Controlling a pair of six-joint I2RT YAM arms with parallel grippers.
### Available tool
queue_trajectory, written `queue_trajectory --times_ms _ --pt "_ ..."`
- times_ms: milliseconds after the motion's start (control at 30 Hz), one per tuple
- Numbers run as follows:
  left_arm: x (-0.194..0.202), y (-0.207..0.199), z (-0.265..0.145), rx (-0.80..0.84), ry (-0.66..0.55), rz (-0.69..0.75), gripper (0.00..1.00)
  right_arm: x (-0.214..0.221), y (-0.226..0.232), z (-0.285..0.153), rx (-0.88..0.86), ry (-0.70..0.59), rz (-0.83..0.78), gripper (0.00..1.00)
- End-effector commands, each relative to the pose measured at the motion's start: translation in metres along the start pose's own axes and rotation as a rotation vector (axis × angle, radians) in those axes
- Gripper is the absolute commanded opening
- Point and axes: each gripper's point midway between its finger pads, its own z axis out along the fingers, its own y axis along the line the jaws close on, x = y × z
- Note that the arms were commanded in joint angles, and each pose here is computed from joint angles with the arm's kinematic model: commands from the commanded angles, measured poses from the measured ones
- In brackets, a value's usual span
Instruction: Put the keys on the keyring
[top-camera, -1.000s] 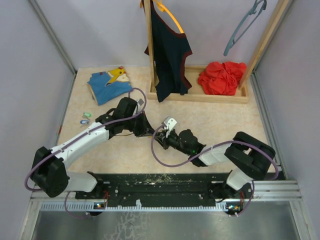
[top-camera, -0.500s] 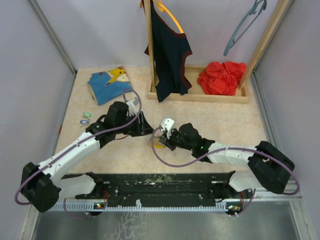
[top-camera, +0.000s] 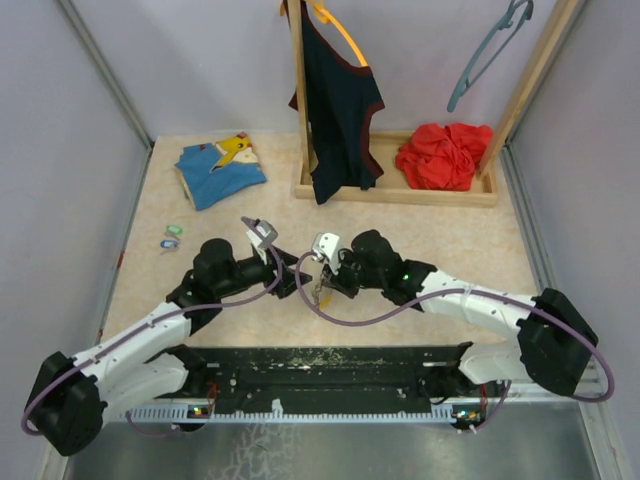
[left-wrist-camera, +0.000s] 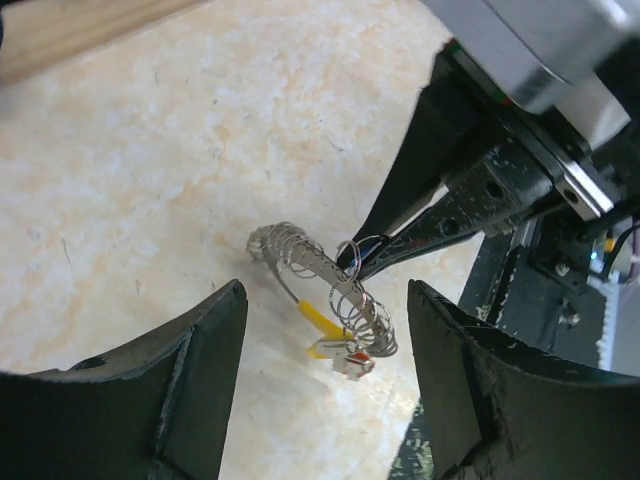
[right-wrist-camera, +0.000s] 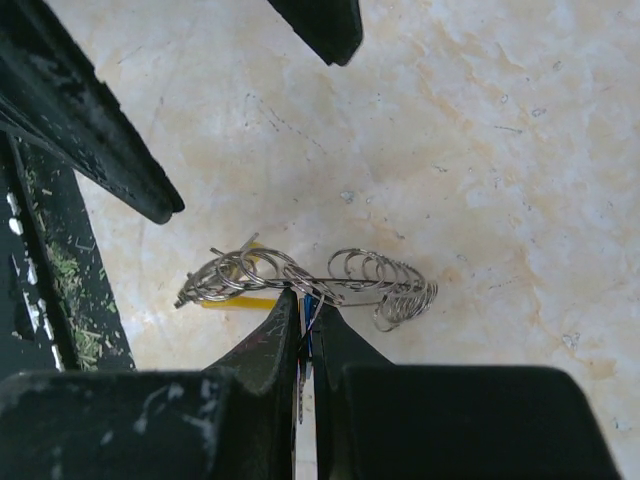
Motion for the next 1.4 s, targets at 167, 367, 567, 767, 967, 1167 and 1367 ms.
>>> queue_trajectory --times_ms 167,367,567,767,967,1167,1367 --pt "-0.008 -0.031 0.010 0.292 -0.150 0.413 0.68 -0.046 -0.005 -0.025 -0.020 -0.048 -0.106 0.00" --pt "0.005 -0.030 0.016 0.327 -0.131 0.405 0.55 -0.049 -0.003 -0.028 -0.034 -0.050 -0.105 0.00" --pt "0.014 -0.030 0.024 0.336 -0.131 0.387 0.48 -0.049 -0.002 -0.025 -0.043 -0.037 -0.095 0.00" --pt "0.014 -0.032 0.031 0.326 -0.155 0.341 0.48 -0.050 -0.003 -0.023 -0.039 -0.041 -0.076 0.00" --pt "0.016 -0.029 0.035 0.302 -0.159 0.310 0.46 -0.051 -0.003 -0.022 -0.041 -0.042 -0.068 0.00" --pt "0.018 -0.024 0.041 0.282 -0.151 0.279 0.32 -0.051 -0.001 -0.022 -0.053 -0.040 -0.066 0.00" --pt "0.024 -0.024 0.044 0.290 -0.134 0.265 0.32 -0.051 0.003 -0.021 -0.077 -0.041 -0.062 0.00"
